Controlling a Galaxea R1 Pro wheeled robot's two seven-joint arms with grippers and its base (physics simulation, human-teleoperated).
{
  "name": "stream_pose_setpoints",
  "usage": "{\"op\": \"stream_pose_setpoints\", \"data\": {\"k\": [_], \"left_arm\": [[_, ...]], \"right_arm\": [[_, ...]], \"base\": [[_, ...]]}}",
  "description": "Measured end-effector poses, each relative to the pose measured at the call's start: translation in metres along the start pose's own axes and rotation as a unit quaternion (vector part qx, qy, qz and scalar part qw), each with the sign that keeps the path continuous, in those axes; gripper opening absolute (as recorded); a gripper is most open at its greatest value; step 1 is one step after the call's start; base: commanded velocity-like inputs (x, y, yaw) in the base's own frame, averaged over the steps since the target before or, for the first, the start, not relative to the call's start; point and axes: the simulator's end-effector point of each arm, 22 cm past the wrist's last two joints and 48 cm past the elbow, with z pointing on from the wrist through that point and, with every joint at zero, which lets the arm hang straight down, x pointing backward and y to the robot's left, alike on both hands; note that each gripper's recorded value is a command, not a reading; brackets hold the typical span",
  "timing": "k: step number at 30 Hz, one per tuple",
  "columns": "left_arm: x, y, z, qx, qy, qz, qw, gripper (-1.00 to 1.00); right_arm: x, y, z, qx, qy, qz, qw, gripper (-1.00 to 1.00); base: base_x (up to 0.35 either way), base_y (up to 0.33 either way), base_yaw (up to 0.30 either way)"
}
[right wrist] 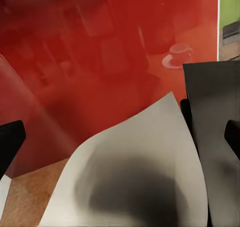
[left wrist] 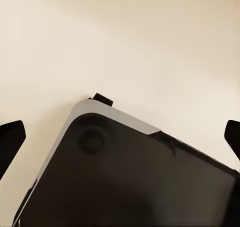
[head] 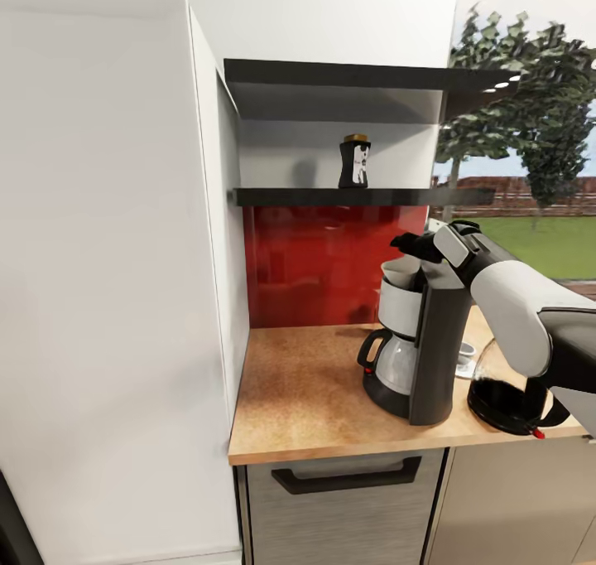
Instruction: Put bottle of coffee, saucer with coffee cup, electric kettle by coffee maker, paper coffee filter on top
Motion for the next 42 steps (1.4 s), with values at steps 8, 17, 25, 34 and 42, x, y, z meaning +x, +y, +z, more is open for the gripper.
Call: {"op": "stream_pose_setpoints", "data": {"k": [8, 17, 25, 34, 42], "left_arm": [[0.003, 0.003, -0.009, -0.002, 0.013, 0.001, 0.9999, 1.00], [0.002, 0.007, -0.018, -0.005, 0.015, -0.005, 0.9999, 1.00], [-0.011, 0.027, -0.025, -0.017, 0.006, -0.003, 0.9998, 1.00], [-0.017, 0.034, -0.033, -0.021, 0.000, 0.000, 0.9998, 1.00], [-0.047, 0.056, -0.032, -0.035, -0.043, 0.006, 0.9984, 1.00]], "right_arm": [[-0.008, 0.000, -0.005, 0.001, 0.003, -0.001, 1.0000, 1.00], [-0.036, -0.033, -0.019, 0.028, -0.010, -0.005, 0.9995, 1.00], [-0.087, -0.081, -0.043, 0.111, -0.057, -0.094, 0.9877, 1.00], [-0.126, -0.166, -0.076, 0.198, -0.083, -0.128, 0.9682, 1.00], [-0.128, -0.350, -0.128, 0.341, -0.092, -0.185, 0.9171, 1.00]], "base": [[0.000, 0.000, 0.000], [0.000, 0.000, 0.000], [0.000, 0.000, 0.000], [0.000, 0.000, 0.000], [-0.079, 0.000, 0.000]]}}
